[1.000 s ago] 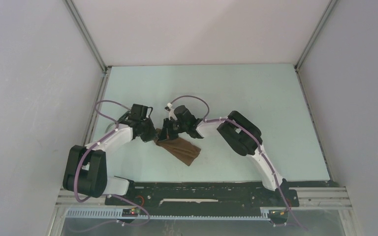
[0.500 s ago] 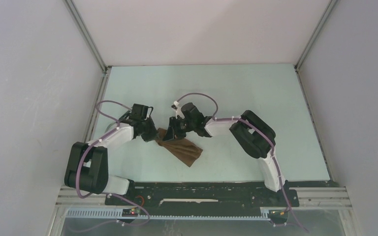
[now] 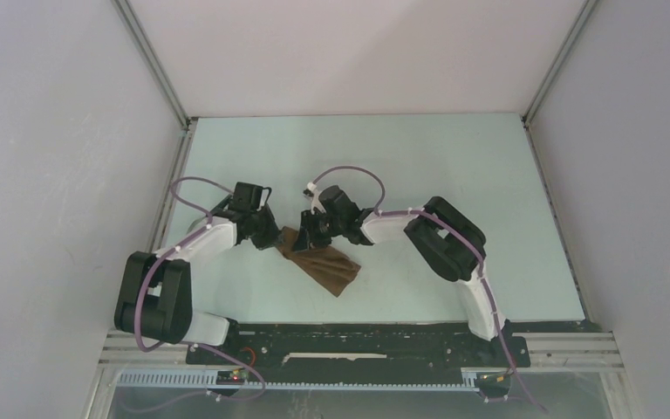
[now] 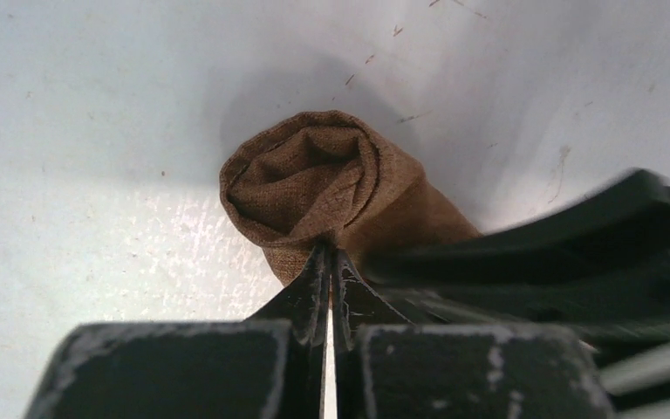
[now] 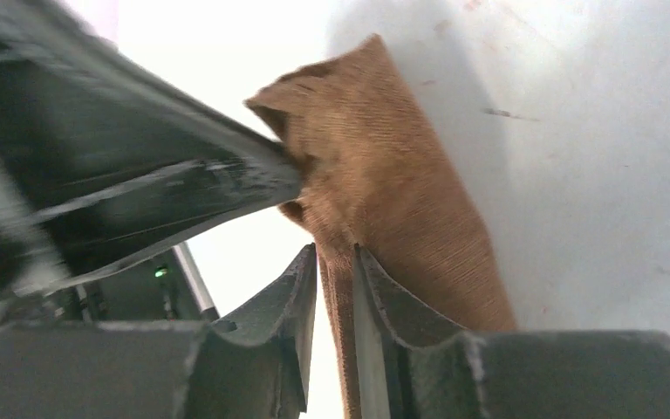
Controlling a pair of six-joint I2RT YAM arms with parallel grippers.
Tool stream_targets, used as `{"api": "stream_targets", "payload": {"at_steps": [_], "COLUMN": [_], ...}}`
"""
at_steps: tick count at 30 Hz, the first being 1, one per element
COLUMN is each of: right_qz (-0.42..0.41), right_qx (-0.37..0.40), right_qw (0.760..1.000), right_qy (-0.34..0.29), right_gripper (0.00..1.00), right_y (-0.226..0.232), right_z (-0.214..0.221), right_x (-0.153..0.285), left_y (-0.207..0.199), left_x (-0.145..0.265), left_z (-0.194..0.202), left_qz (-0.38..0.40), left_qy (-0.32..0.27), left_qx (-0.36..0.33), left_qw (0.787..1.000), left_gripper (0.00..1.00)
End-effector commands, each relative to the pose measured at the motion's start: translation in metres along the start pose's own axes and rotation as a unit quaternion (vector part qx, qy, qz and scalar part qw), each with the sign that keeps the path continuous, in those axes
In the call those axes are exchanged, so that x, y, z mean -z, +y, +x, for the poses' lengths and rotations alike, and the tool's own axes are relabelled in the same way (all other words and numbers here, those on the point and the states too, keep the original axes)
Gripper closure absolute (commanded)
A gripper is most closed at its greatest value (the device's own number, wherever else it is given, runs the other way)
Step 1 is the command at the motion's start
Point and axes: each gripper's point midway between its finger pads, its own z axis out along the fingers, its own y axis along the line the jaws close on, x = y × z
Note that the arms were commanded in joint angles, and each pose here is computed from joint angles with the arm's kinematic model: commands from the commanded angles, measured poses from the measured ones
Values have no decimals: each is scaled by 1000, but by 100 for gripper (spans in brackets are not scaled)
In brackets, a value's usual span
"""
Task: Fold the napkin into a case and place the utensils inside
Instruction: Grasp the top corner of the smaller rectangle folded napkin from the folded napkin.
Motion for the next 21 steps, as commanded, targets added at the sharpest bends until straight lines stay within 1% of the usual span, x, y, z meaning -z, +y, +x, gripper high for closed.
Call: {"api": "stream_targets", "payload": {"at_steps": [1,5,10,13,15,17,18,19,21], "right_qz": [14,24,21,22,6,-14,-11,-11,-14], "right_qx": [-1,-16,-25,-34,-37,-26,-19,-7,13], "right_qw": [1000,1000,999,999,999,1000,1000,1000,1000], "right_qy": [5,-5,-26,-21,-10,0,4,6,12], "right_gripper": [72,77,78,78,77,77,76,75,72], "right_y": [-11,-15,-13,-17,-11,5,9,16,32], "right_z": [17,14,1,2,4,1,1,-1,-5], "right_x": [-35,-51,-57,-52,-44,-30,-22,-14,2], "left_y": [-17,-17,-16,-18,-22,-27,-28,-30,-31], "left_x": [3,-3,-5,-7,-8,-8,-6,-3,6], "left_z": [-12,-11,-14,-18,-21,-22,-22,-23,-26], "left_qz": [19,20,18,18,22,31,34,38,46], "left_qy": [-9,-7,-19,-21,-18,-13,-13,-17,-32], "left_qx": [15,33,44,42,39,30,27,23,12], "left_qw": [1000,999,999,999,999,999,999,999,998], "left_gripper": [100,100,100,100,100,100,98,92,79]}}
